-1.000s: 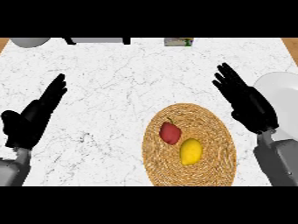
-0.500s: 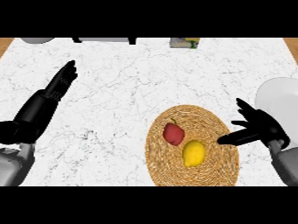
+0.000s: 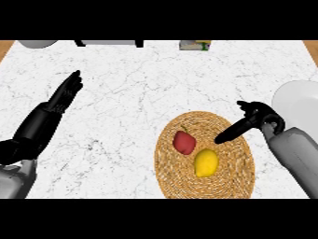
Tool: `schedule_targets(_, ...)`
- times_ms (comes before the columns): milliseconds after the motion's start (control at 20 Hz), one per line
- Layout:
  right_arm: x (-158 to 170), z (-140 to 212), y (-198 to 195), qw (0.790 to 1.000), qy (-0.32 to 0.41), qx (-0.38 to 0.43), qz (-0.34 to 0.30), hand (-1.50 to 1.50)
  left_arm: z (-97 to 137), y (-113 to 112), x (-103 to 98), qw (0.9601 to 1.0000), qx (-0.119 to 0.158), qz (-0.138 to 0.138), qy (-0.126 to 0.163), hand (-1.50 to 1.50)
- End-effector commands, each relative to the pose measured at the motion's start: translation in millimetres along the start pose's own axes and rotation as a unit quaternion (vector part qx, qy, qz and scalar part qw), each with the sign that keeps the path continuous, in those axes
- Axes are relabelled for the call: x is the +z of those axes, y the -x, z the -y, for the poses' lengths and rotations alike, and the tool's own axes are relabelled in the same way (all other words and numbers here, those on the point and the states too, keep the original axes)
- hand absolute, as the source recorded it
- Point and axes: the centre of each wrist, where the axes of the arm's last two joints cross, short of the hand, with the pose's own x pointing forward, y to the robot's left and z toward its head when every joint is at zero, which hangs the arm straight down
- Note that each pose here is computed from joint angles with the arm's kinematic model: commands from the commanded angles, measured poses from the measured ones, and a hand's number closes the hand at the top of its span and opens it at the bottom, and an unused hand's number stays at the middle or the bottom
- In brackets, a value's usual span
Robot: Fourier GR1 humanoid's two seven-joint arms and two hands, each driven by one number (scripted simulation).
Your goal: Pick the lemon from the placemat and place it in the plate
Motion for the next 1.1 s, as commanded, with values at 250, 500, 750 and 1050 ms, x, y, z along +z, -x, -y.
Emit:
schedule_targets(250,18.9,14.0,-45.7,0.984,-0.138,-0.011,-0.114,-1.50,1.7,-1.7,-0.2,0.9999,0.011,-0.003,0.002,0.00)
schedule_targets(500,6.3,32.2,-41.3,0.976,-0.144,0.014,-0.160,-1.50,-18.5,-8.1,1.2,1.0000,0.002,0.003,0.006,0.00)
schedule_targets(750,2.3,47.3,-47.7,0.973,-0.138,-0.002,-0.185,-1.50,-3.7,-0.8,1.7,1.0000,0.007,0.004,-0.002,0.00)
schedule_targets(1050,-6.6,51.8,-32.4,0.970,-0.155,-0.019,-0.186,-1.50,-7.1,1.9,5.5,1.0000,-0.003,0.005,-0.001,0.00)
